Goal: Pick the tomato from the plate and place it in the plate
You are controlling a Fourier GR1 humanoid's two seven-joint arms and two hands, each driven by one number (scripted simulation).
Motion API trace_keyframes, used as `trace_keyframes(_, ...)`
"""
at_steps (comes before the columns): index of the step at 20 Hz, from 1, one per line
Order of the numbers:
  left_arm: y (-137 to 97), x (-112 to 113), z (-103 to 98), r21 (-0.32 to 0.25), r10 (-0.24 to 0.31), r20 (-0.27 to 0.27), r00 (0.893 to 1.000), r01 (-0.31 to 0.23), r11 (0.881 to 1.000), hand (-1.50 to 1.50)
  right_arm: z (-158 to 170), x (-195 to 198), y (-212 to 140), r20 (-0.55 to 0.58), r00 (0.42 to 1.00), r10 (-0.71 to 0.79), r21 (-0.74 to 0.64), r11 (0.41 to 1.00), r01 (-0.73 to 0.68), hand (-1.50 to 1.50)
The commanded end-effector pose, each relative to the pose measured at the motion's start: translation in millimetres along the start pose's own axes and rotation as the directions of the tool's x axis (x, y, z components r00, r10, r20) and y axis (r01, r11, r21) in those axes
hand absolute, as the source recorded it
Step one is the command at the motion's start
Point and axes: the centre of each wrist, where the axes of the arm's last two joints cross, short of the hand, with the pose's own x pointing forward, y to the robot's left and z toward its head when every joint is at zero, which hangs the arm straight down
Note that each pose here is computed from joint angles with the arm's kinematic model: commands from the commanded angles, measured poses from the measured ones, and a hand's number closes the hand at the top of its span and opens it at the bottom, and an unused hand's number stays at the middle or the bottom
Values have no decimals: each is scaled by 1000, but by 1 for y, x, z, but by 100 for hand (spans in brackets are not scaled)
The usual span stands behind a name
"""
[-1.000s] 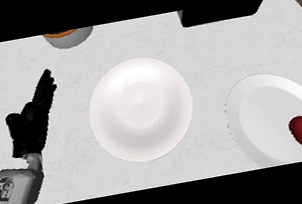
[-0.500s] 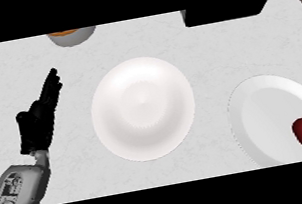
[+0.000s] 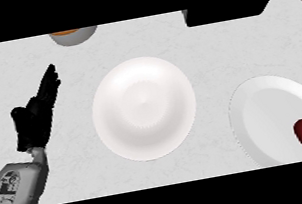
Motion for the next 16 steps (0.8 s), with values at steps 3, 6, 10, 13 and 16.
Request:
trace_keyframes(3, 6, 2, 1, 8, -27, 11, 1000, 27, 1000, 0, -28, 1, 1, -50, 997, 65, 65, 996, -62, -150)
trace_keyframes(6, 2, -10, 6, 13, -4, 15, 1000, 4, 1000, 0, -31, 0, 33, -38, 998, 54, 82, 995, -50, -150)
trace_keyframes(10, -3, -6, -5, 0, 10, 7, 1000, -10, 1000, 0, -44, -12, 29, -49, 996, 72, 117, 991, -66, -150)
trace_keyframes(13, 6, -4, 5, 16, 2, 2, 1000, -2, 1000, 0, -44, -18, 31, -60, 996, 72, 124, 990, -64, -150)
trace_keyframes(16, 1, -16, -5, -7, -18, 8, 1000, 18, 1000, 0, -54, -40, 70, -82, 993, 82, 137, 988, -70, -150)
